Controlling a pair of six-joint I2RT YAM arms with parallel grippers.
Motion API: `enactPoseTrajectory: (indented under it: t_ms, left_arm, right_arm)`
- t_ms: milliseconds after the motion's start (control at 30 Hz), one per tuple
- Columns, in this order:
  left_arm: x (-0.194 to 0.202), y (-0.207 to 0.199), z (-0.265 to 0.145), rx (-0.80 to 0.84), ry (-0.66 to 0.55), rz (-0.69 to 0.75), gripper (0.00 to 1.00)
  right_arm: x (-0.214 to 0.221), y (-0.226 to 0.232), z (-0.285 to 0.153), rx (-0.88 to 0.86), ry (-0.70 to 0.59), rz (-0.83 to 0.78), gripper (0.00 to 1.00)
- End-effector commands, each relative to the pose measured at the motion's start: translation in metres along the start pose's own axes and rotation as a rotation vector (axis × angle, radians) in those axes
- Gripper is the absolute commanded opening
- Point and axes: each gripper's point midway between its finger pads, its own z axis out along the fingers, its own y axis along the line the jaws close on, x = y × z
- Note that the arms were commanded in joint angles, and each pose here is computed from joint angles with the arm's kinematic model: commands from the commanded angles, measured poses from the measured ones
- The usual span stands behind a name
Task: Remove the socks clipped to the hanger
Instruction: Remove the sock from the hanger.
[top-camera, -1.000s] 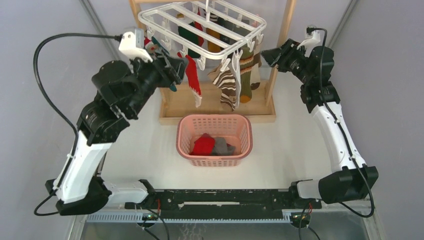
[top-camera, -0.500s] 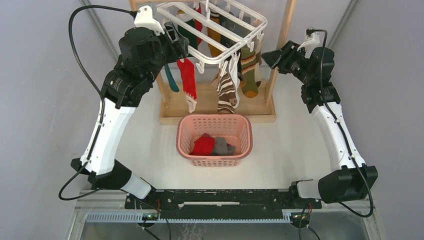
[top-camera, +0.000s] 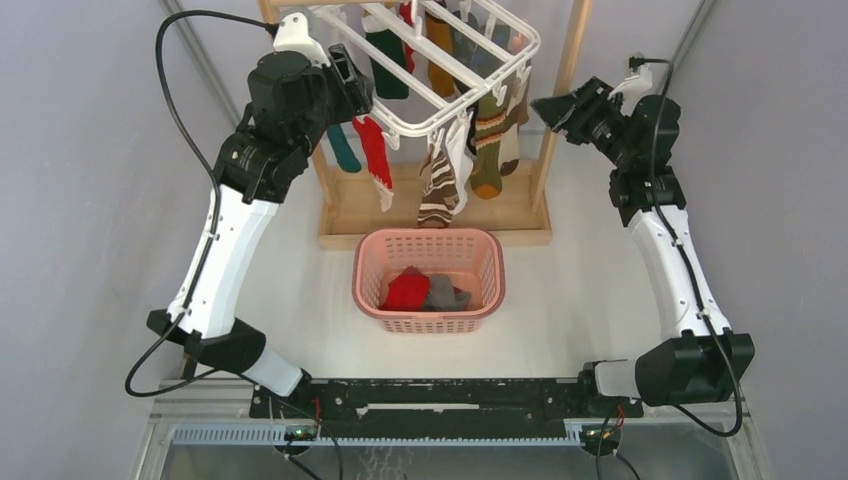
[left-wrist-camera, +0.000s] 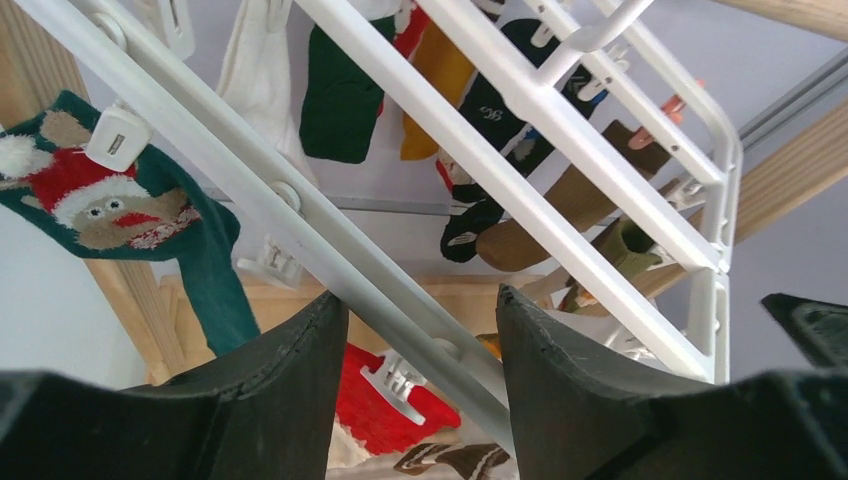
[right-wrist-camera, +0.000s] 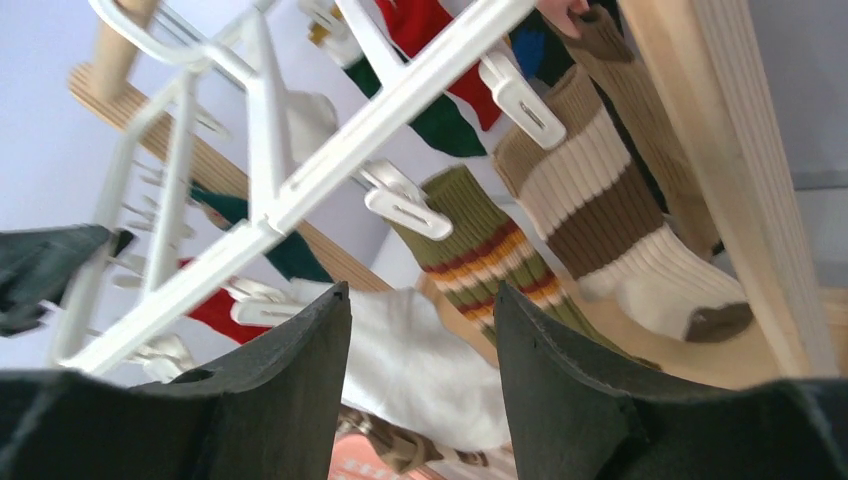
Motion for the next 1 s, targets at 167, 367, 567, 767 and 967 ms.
enactPoseTrajectory:
  t_ms: [167, 367, 567, 767, 967]
  left_arm:
    - [0.005, 0.004, 0.003, 0.021, -0.005, 0.005, 0.59]
    - [0.007, 0.007, 0.002, 0.026, -0.001, 0.004, 0.59]
    - [0.01, 0.012, 0.002, 0.024, 0.004, 0.001, 0.59]
    - [0.014, 0.015, 0.005, 0.026, 0.014, 0.0, 0.58]
    - [0.014, 0.019, 0.002, 0.027, 0.013, -0.008, 0.58]
  right_arm:
    - [-0.038, 0.027, 0.028, -0.172, -0.127, 0.282, 0.62]
    - [-0.04, 0.039, 0.049, -0.16, -0.137, 0.321, 0.63]
    - [-0.044, 0.055, 0.063, -0.215, -0.179, 0.359, 0.63]
    - [-0.049, 0.064, 0.073, -0.219, -0.226, 0.371, 0.61]
    - [-0.054, 0.07, 0.092, -0.204, -0.232, 0.373, 0.58]
